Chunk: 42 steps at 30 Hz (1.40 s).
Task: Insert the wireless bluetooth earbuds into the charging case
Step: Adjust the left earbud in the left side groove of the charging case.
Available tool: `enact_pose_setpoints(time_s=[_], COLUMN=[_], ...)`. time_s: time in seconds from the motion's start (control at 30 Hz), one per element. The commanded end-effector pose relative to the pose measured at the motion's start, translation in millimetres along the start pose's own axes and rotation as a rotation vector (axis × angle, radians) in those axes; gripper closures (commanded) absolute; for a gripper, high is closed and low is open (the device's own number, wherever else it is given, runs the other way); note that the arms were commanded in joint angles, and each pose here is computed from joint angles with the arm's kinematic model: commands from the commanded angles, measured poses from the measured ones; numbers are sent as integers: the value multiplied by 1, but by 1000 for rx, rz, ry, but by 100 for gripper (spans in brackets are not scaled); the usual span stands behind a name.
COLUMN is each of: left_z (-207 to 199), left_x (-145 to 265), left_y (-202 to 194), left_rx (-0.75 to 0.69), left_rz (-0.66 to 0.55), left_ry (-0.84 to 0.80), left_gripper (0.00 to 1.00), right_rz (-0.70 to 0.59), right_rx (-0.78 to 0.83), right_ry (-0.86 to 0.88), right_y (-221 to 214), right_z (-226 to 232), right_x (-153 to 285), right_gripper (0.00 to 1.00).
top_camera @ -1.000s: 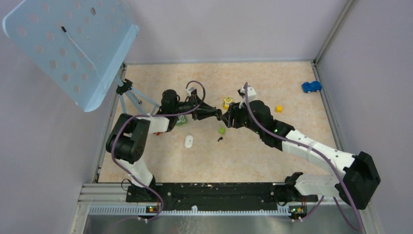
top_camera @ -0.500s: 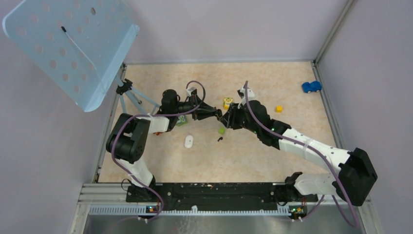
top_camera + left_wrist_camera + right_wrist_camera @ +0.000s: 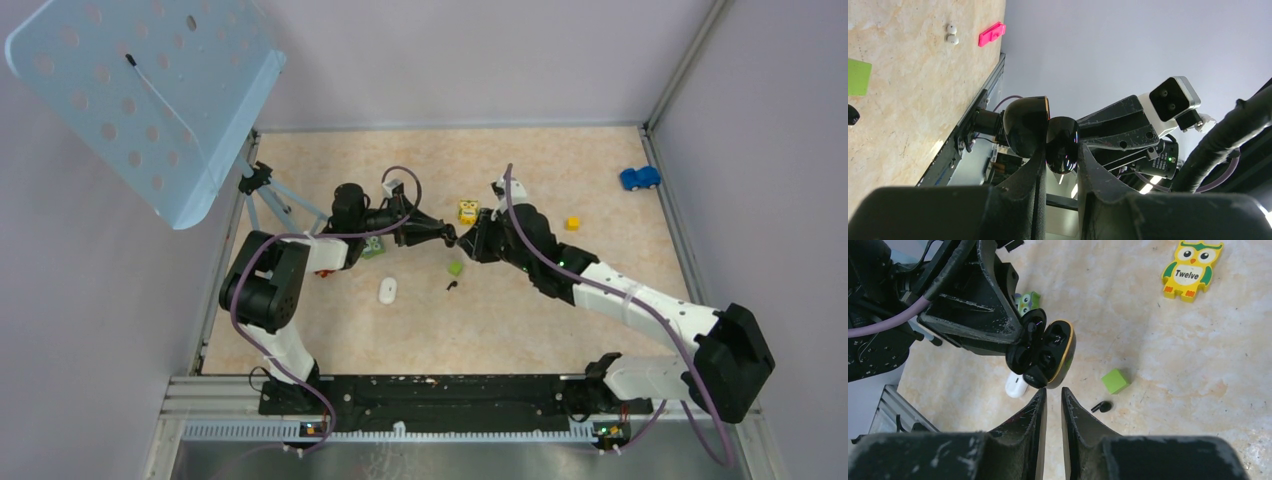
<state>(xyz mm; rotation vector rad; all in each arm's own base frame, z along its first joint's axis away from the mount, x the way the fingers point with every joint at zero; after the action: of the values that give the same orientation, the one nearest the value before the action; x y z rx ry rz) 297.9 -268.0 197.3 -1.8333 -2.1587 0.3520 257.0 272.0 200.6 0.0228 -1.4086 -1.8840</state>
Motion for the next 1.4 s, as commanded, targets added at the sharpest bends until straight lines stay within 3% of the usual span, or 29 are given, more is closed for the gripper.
enact_pose_setpoints(time_s=[0.0,0.33,0.47,0.67,1.13,1.37], left_z=[-12,-11,-11,-11,-12,-19], left_x=[-1,-1,-1,-2,-2,-5], left_y=[-4,-4,-4,-1,0,1], left_rx=[-68,-67,-77,-140,-206,-310], left_rz=[30,29,29,16,9,26], left_ry=[-21,-20,-20,-22,-20,-64], left_gripper=[100,100,100,100,100,100], right_rz=[-90,-121,-103,-34,39,64], right_rx=[-20,-21,-44,-190,-321,-450], right_ry=[-14,9,22,29,-31,-45], right_y=[30,43,42,34,36,34], right_z=[-3,-5,-1,6,11,15], right_x=[1,3,16,23,17,17], right_gripper=[84,82,65,53,61,60])
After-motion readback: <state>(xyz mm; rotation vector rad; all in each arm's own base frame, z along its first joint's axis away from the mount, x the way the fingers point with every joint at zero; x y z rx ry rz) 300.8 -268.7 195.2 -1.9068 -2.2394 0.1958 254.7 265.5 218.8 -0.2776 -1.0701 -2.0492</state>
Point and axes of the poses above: each gripper's point midway between its finger pads, its own x axis back along the fingers, its own z axis along the line the jaws close on, y = z × x, the point moved 2 cm from there along x, back along the fingers, and after that the axes turned 7 degrees about x, right-handed, at the moved point
